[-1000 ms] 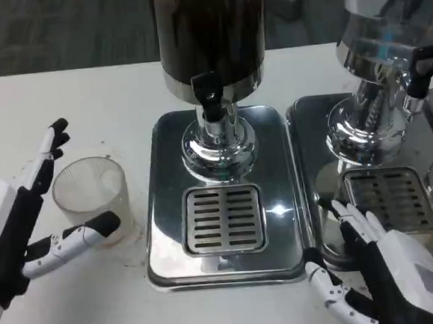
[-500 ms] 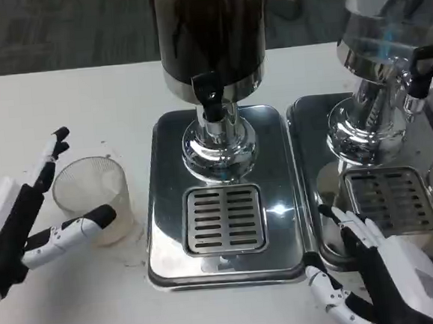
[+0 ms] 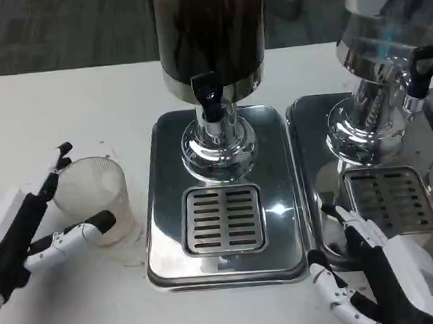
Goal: Grasp the cup under the faucet to collect the drink, then remove the cup.
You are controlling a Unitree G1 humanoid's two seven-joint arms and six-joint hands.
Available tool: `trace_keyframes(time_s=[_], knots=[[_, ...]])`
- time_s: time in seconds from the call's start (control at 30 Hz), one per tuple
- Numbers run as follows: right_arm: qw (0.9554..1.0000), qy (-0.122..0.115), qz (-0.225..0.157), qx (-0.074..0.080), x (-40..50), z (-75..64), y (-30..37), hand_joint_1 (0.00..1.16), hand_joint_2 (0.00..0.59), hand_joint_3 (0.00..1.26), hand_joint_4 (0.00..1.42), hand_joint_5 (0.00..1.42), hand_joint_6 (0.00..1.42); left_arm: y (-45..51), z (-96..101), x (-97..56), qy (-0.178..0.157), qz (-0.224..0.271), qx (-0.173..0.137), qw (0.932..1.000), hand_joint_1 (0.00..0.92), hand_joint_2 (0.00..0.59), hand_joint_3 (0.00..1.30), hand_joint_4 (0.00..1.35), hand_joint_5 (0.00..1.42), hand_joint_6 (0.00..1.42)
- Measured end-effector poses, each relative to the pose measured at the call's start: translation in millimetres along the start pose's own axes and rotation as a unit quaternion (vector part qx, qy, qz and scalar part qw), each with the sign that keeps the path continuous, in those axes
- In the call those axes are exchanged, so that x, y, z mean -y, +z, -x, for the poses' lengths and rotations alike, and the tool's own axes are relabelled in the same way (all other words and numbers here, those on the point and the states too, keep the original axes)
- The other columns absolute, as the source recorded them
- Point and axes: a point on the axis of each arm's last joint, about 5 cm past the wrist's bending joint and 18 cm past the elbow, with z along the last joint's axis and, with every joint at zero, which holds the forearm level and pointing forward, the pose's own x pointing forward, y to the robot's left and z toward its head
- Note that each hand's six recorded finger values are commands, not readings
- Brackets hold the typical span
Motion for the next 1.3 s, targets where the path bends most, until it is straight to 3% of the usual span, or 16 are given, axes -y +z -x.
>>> trace_keyframes(time_s=[0.53, 0.87, 1.17, 1.3], knots=[[0.9999, -0.004, -0.009, -0.003, 2.4, 0.4, -1.2, 0.24, 0.453, 0.12, 0.06, 0.05, 0.21, -2.5, -8.9, -4.6, -0.017, -0.002, -0.009, 0.9998, 0.0, 0.0, 0.0, 0.0, 0.05, 0.07], [0.9999, -0.004, -0.013, -0.002, 4.0, -0.9, -1.4, 0.24, 0.453, 0.12, 0.06, 0.05, 0.22, -2.2, -12.3, 3.4, -0.049, -0.031, -0.018, 0.9982, 0.0, 0.0, 0.0, 0.0, 0.08, 0.1], [0.9999, 0.002, -0.011, -0.001, 6.7, -0.6, -1.4, 0.25, 0.446, 0.12, 0.07, 0.06, 0.23, 0.6, -17.7, 12.2, -0.03, -0.04, -0.036, 0.9981, 0.0, 0.0, 0.0, 0.0, 0.14, 0.14], [0.9999, 0.002, -0.011, -0.001, 7.4, -0.3, -1.6, 0.26, 0.448, 0.12, 0.07, 0.06, 0.23, 1.1, -18.1, 15.7, -0.02, -0.034, -0.042, 0.9983, 0.0, 0.0, 0.0, 0.08, 0.24, 0.23]])
